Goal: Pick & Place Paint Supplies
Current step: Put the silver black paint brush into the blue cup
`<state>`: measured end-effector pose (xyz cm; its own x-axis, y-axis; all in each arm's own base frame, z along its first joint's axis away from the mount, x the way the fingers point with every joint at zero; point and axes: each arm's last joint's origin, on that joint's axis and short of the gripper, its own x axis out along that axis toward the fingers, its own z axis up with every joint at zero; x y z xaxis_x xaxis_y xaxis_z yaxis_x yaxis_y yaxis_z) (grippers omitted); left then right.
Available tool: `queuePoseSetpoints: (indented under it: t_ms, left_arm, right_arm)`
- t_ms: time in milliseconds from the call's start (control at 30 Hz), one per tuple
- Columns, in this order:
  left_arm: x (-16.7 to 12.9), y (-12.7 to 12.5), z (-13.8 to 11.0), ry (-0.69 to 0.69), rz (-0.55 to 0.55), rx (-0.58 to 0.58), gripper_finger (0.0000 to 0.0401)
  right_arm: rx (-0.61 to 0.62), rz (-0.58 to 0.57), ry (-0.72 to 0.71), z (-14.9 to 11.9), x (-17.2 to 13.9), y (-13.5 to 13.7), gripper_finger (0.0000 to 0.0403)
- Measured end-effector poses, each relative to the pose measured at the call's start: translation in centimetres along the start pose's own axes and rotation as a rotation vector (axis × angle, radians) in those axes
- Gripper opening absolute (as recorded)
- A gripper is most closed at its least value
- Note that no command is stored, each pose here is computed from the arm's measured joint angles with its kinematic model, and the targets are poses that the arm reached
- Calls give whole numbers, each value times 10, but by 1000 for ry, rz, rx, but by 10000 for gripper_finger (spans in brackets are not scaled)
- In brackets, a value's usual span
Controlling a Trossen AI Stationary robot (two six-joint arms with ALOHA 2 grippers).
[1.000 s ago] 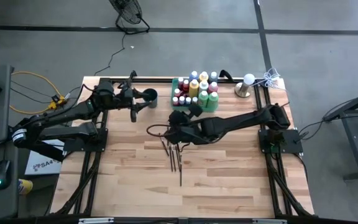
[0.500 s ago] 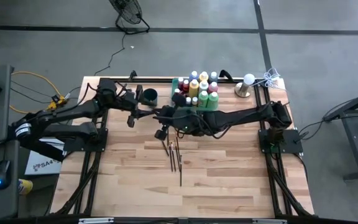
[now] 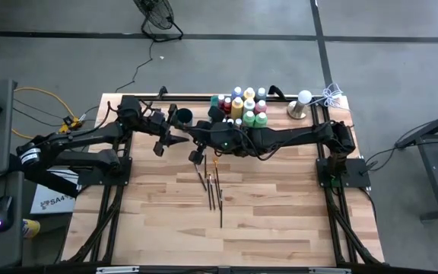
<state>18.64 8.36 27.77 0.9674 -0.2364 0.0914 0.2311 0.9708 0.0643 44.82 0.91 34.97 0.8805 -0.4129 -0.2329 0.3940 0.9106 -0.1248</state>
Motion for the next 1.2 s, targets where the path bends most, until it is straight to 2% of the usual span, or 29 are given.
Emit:
queuePoseSetpoints:
  t_ms: [233, 533, 667, 867, 1067, 1200]
  left_arm:
    - [8, -10, 4, -35, -45, 45, 164]
    - [12, -14, 5, -54, 15, 69, 158]
    - [12, -13, 5, -51, 23, 67, 119]
    - [12, -13, 3, -37, 44, 83, 19]
    - [12, -12, 2, -24, 54, 98, 28]
    - [12, -12, 0, -4, 67, 95, 13]
  right_arm:
    - [11, 12, -36, 4, 0, 1, 4]
    - [-1, 10, -35, 4, 0, 1, 4]
    - [-1, 10, -34, 4, 0, 0, 4]
    - [-3, 17, -31, 3, 0, 1, 4]
    - [-5, 13, -24, 2, 0, 1, 12]
    - [-7, 2, -16, 1, 0, 0, 54]
